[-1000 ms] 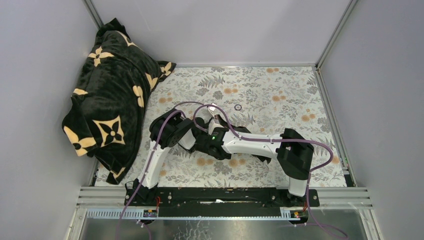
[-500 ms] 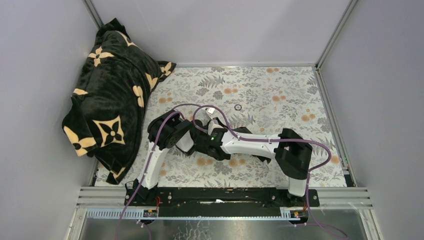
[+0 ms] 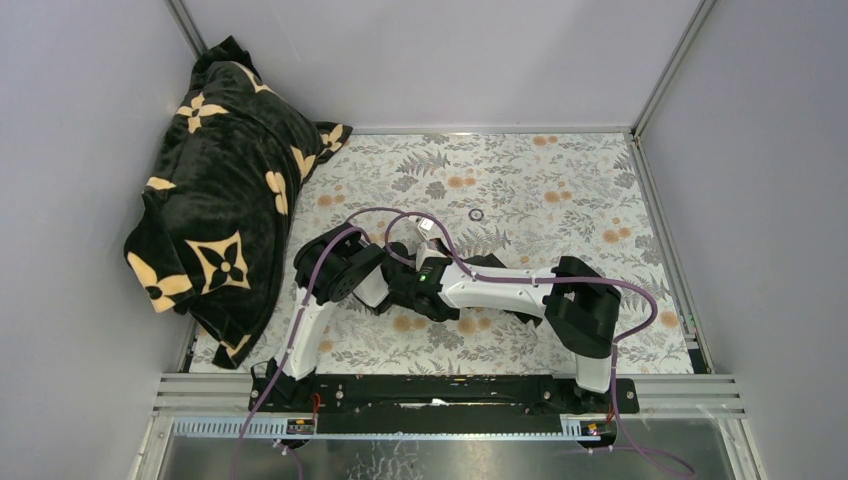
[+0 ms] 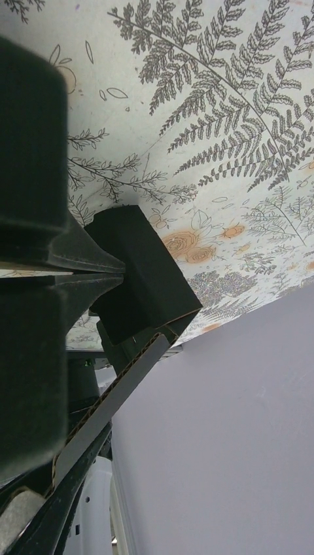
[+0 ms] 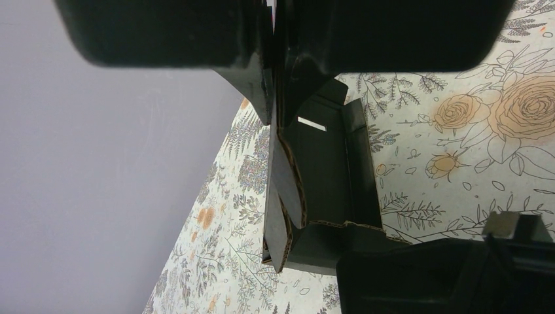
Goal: Fold the paper box
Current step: Fold the paper box at the center of the board.
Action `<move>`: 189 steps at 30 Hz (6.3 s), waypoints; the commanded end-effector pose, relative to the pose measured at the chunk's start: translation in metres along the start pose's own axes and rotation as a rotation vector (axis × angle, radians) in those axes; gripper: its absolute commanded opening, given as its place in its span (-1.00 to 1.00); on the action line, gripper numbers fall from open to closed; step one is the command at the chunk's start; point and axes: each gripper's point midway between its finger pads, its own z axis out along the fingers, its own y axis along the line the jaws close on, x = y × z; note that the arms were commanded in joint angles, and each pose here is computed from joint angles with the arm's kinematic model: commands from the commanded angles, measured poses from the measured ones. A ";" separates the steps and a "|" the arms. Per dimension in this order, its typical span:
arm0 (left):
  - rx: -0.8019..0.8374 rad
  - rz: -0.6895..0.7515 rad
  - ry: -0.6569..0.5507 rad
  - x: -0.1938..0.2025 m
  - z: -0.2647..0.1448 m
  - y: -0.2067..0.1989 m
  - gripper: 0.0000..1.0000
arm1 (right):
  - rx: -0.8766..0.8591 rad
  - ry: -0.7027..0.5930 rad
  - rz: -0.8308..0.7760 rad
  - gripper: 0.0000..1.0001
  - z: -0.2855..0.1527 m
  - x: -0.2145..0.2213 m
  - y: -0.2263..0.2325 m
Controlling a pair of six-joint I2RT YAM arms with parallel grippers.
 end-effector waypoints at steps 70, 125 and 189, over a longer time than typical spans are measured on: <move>0.178 0.339 0.086 0.008 -0.004 -0.017 -0.10 | -0.152 -0.058 0.084 -1.00 -0.004 0.004 0.025; 0.121 0.412 0.030 -0.008 0.021 -0.003 -0.02 | -0.205 -0.078 0.063 -1.00 -0.008 -0.003 0.039; -0.003 0.500 -0.141 -0.011 0.049 -0.010 0.13 | -0.293 -0.081 0.058 -1.00 -0.010 -0.003 0.057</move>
